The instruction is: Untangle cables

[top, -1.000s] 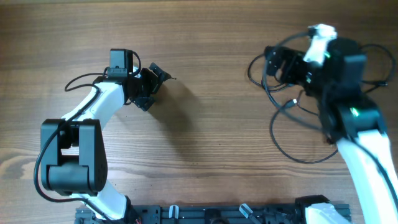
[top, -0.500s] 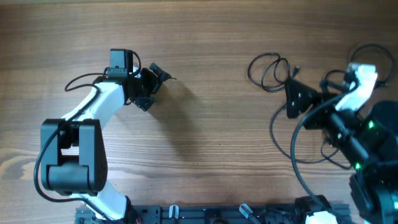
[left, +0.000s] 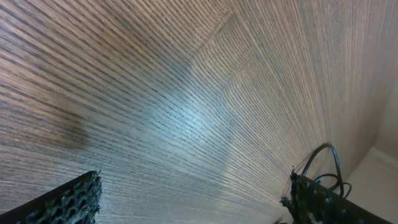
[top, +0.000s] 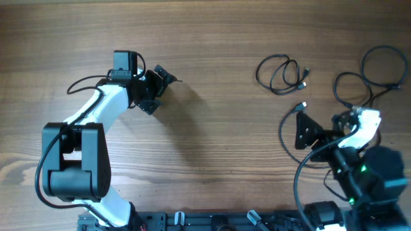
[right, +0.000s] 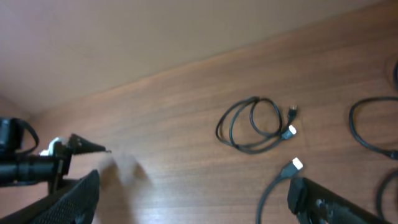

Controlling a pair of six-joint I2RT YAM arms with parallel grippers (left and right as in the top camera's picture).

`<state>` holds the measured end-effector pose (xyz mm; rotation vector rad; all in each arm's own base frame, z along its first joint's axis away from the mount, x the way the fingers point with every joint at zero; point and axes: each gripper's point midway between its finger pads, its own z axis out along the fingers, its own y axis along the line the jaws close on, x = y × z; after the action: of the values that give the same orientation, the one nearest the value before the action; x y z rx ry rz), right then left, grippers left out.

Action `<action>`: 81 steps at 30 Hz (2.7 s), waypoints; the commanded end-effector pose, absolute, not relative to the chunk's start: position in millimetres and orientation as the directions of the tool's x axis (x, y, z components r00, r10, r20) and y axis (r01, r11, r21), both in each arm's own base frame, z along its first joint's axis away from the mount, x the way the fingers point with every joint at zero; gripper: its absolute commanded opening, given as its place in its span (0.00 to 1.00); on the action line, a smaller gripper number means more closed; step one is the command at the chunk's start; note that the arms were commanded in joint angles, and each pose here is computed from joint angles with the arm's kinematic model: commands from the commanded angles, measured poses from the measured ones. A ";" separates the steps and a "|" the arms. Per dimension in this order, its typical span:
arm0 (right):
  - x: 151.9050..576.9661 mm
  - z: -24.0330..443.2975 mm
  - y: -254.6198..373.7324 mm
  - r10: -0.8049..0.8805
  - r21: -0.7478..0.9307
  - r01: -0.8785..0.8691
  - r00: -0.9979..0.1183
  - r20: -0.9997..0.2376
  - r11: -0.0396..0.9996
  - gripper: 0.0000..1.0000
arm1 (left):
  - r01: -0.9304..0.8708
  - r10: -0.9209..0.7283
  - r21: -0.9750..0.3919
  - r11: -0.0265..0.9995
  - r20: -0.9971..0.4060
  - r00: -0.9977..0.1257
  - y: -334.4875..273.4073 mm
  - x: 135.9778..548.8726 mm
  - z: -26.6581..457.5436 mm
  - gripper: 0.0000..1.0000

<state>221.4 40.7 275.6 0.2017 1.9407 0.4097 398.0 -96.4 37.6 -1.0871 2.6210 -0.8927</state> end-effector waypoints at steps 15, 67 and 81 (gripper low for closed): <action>207.5 314.5 39.9 0.427 0.308 -0.351 0.338 -0.839 0.884 1.00 | -0.570 -0.683 -0.605 0.556 0.057 -0.728 -97.4 399.8 47.2 1.00; 243.6 175.5 39.5 0.078 0.079 -0.174 -0.011 -0.997 0.982 1.00 | -0.570 -0.683 -0.605 0.556 0.057 -0.728 -97.4 399.8 47.2 1.00; 243.6 175.3 39.5 0.078 0.079 -0.174 -0.012 -0.997 0.982 0.99 | -0.570 -0.683 -0.605 0.556 0.057 -0.728 -97.4 399.8 47.2 1.00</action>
<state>243.7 41.4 173.4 -0.0695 1.5811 0.2245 398.0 -96.5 37.6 -1.0865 2.6212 -0.8931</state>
